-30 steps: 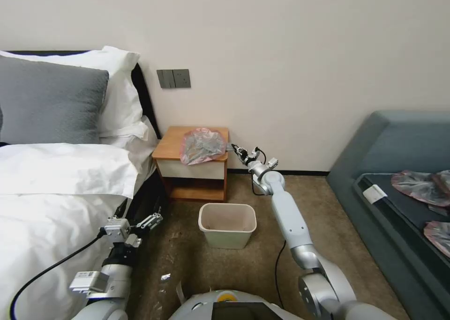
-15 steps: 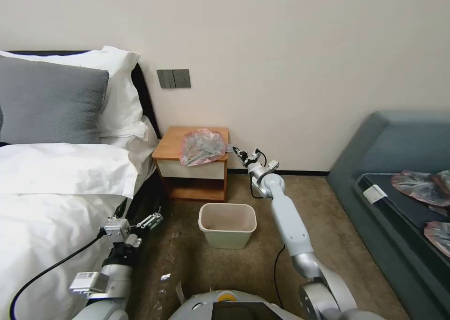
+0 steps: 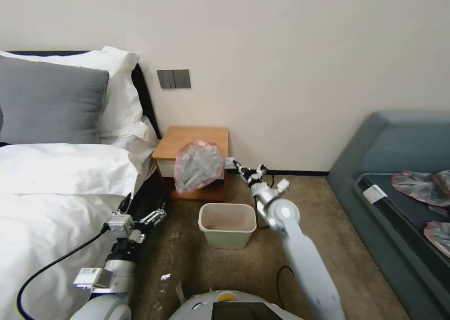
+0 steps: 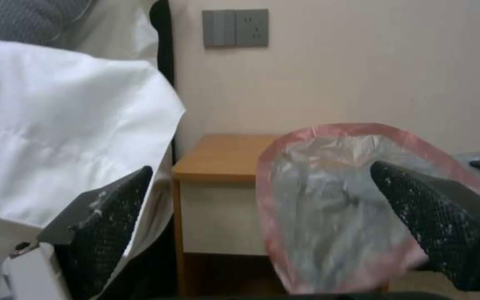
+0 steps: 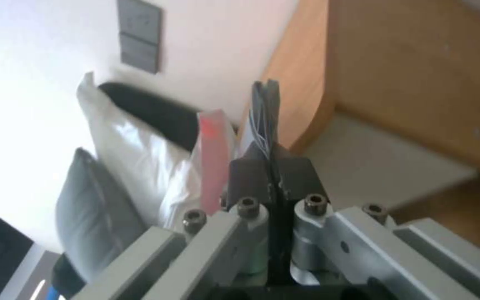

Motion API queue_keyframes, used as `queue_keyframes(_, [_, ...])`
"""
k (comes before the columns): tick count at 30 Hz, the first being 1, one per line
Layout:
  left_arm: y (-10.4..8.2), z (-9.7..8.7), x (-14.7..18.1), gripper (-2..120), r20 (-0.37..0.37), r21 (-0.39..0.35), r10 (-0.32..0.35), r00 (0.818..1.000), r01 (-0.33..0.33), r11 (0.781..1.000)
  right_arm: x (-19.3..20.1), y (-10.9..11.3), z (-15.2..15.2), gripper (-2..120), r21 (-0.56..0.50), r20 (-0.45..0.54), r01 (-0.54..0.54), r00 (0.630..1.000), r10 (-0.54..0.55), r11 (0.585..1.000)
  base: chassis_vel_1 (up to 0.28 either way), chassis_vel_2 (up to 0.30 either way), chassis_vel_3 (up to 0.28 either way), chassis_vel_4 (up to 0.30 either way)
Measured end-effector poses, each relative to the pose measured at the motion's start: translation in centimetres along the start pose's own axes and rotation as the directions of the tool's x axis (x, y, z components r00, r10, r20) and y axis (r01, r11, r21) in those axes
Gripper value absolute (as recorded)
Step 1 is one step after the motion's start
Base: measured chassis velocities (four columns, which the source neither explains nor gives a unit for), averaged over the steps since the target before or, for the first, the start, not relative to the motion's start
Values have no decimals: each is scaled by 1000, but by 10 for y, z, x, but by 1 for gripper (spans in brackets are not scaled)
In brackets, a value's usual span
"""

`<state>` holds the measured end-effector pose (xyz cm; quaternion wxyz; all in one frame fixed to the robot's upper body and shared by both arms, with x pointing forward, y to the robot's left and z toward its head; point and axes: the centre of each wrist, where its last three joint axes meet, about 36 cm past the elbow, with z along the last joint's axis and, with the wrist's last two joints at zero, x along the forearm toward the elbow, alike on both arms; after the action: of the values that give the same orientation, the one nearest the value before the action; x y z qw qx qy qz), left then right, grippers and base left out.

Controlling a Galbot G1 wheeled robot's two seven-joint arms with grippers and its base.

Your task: Pick up the garbage bag from the table and place it over the trash can.

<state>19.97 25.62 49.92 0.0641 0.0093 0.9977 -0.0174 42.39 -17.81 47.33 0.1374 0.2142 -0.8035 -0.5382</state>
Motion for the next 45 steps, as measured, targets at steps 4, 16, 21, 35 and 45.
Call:
queue_keyframes(4, [-1,-2,-7,100,28,22,11,1000,-12,1000,36,7,28,0,-15,-13,-55,998,55,998,0,0,0,0])
queue_keyframes(16, [2,-9,-23,100,98,80,25,995,-33,996,94,-17,61,0,181,-26,-215,974,223,960,0,0,0,0])
queue_keyframes(21, [4,-11,-26,100,109,89,29,994,-39,995,95,-18,63,0,195,-23,-230,971,239,953,0,0,0,0])
queue_keyframes(35, [1,-11,-31,100,110,111,39,993,-52,992,122,-27,67,0,207,-42,-283,954,297,937,0,0,0,0])
queue_keyframes(45, [2,-9,-30,100,97,107,30,995,-40,993,135,-22,53,37,203,-21,-343,935,354,917,0,0,0,0])
